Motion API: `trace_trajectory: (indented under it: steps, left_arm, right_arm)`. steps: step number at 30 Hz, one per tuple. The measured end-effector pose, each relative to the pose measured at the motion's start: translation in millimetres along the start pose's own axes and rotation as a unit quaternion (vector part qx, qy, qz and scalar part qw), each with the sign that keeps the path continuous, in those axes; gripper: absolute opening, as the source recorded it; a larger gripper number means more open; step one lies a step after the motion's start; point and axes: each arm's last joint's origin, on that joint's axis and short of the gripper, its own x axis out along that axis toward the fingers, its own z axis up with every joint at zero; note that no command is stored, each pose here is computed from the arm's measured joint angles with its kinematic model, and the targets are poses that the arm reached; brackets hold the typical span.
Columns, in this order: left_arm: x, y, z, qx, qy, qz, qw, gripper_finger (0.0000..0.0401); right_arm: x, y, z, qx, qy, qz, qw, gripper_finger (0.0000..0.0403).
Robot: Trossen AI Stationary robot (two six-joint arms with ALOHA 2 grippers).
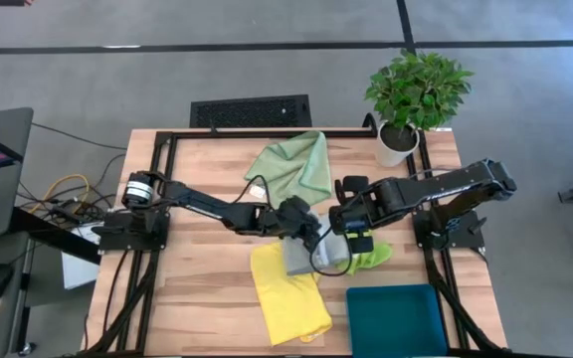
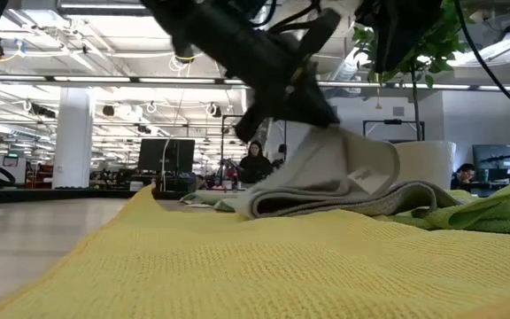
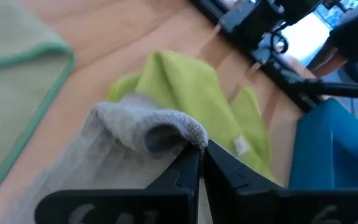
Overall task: Fold microfiber towels
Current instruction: Fold the gray towel
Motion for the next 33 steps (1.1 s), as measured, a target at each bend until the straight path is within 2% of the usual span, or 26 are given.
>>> trace_trajectory:
  steps: [12,16,25,33]
  left_arm:
    - [2.9,3.1,9.6,0.021,-0.009,0.021,1.000,0.0002]
    - [2.9,2.6,9.7,0.026,-0.011,0.019,0.999,0.0015]
    - [2.8,3.6,11.5,0.065,-0.033,0.042,0.996,0.0074]
    - [2.8,2.5,10.2,0.069,-0.016,0.023,0.997,0.0143]
  right_arm:
    - [0.0,0.0,-0.6,-0.001,0.003,0.000,1.000,0.0128]
    - [0.0,0.0,-0.6,-0.001,0.003,0.000,1.000,0.0127]
    - [0.1,0.0,-0.7,-0.001,0.003,0.000,1.000,0.0128]
    - [0.0,0.0,-0.6,0.000,0.003,0.000,1.000,0.0128]
